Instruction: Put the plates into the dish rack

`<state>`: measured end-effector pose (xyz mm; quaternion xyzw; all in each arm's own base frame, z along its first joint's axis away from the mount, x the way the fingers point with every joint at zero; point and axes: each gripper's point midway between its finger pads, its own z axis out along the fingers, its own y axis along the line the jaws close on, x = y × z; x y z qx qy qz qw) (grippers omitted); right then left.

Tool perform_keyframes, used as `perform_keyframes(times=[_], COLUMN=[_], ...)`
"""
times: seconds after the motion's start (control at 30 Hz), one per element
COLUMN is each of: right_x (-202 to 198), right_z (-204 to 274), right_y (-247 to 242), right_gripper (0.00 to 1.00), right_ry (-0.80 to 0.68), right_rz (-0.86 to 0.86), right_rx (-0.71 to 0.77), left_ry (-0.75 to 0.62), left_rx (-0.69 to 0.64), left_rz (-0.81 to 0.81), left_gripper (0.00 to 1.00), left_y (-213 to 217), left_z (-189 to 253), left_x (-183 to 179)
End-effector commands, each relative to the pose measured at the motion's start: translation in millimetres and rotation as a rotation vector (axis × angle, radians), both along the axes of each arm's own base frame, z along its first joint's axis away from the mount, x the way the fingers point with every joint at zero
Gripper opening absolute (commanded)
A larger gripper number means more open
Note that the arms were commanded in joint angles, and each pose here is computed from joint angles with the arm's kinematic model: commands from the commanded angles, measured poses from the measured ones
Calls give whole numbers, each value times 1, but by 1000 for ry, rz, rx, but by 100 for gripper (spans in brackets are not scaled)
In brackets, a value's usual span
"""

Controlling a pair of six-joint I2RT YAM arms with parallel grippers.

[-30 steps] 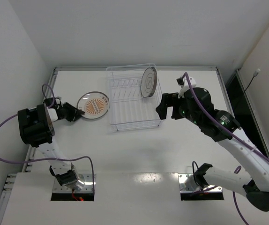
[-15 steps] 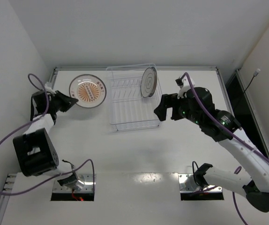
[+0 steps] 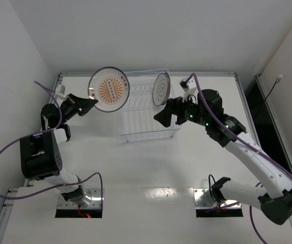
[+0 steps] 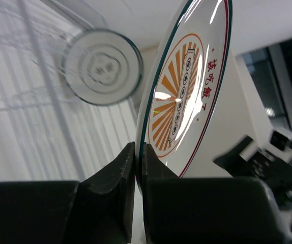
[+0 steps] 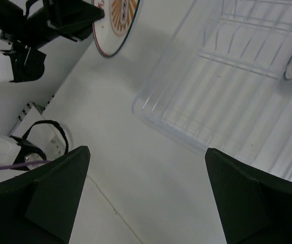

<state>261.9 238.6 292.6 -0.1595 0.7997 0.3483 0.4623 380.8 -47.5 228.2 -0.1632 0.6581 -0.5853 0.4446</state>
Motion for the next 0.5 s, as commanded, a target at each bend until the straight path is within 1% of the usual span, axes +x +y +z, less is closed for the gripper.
perform_keyframes(times=[0.0, 0.03, 0.07, 0.13, 0.27, 0.3, 0.33, 0.4, 0.43, 0.47], right_x=[21, 32, 38, 50, 70, 76, 83, 88, 91, 90], right_z=[23, 13, 13, 2, -1, -11, -9, -12, -12, -9], right_y=[30, 36, 41, 51, 56, 60, 60, 63, 68, 69], right_gripper=[94, 94, 94, 94, 94, 93, 90, 79, 70, 45], right_ry=[-112, -108, -126, -113, -112, -89, -88, -67, -64, -62], right_rz=[103, 106, 115, 123, 98, 97, 86, 98, 108, 115], right_rx=[118, 104, 116, 122, 127, 115, 124, 146, 158, 173], left_ry=[-348, -351, -357, -332, -320, -329, -329, -313, -318, -308], left_rx=[46, 56, 65, 85, 83, 88, 90, 98, 110, 114], left_rz=[-250, -263, -275, -309, -360, -367, -386, -410, -421, -419], left_gripper=[0, 0, 0, 0, 0, 0, 0, 0, 0, 0], left_y=[-58, -64, -70, -82, -100, -103, -110, -116, -120, -120], left_z=[63, 62, 64, 56, 54, 53, 53, 48, 49, 46], left_x=[-47, -48, -51, -52, -56, -57, -60, -62, -63, -62])
